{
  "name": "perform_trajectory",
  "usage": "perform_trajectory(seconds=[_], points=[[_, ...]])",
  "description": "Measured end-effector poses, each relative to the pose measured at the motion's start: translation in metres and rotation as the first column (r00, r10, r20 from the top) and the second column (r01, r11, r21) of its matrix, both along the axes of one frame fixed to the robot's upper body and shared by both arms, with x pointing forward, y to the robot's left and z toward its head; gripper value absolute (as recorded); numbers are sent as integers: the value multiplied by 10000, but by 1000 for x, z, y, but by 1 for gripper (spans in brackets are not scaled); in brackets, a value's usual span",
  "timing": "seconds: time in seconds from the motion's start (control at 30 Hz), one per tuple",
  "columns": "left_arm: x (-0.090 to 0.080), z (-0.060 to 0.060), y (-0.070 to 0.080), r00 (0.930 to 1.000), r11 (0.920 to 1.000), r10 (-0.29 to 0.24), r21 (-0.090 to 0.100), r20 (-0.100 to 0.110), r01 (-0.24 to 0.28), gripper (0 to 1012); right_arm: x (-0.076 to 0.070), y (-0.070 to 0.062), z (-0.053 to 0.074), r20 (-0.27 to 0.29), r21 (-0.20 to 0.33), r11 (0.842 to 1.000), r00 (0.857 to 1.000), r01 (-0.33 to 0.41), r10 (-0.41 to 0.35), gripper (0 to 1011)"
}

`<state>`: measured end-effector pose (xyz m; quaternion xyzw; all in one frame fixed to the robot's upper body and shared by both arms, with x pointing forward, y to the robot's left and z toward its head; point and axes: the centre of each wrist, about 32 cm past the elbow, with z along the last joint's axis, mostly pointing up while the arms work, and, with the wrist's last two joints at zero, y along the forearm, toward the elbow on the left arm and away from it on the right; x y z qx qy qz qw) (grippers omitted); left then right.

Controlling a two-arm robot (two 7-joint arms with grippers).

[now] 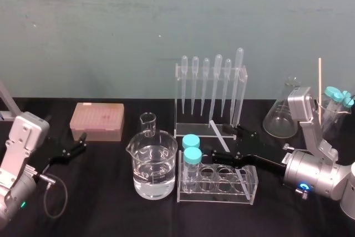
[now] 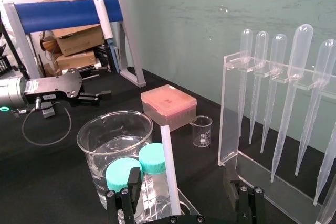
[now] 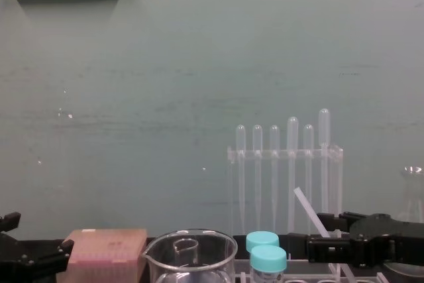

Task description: Pick up the stirring rod with one hand, then place it down.

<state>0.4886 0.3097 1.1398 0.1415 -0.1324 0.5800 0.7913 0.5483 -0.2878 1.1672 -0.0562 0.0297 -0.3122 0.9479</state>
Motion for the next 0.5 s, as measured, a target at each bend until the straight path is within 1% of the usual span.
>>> perform_trajectory(seconds=[0.23, 0.3, 0.33, 0.43, 0.47, 0.5], points=[[0, 0, 0, 10000, 10000, -1, 0, -1, 1, 1000, 0, 0, 0, 33, 11, 10000, 10000, -19, 19, 1003], [0, 0, 0, 10000, 10000, -1, 0, 0, 1, 1000, 0, 0, 0, 37, 12, 10000, 10000, -23, 23, 980], [0, 0, 0, 10000, 10000, -1, 0, 0, 1, 1000, 0, 0, 0, 40, 13, 10000, 10000, -26, 26, 947], [0, 0, 0, 10000, 10000, 0, 0, 0, 0, 1000, 0, 0, 0, 45, 13, 10000, 10000, -30, 30, 899], [0, 0, 0, 10000, 10000, 0, 0, 0, 0, 1000, 0, 0, 0, 47, 13, 10000, 10000, -32, 32, 852], [0, 0, 0, 10000, 10000, -1, 0, -1, 1, 1000, 0, 0, 0, 49, 12, 10000, 10000, -35, 35, 838]])
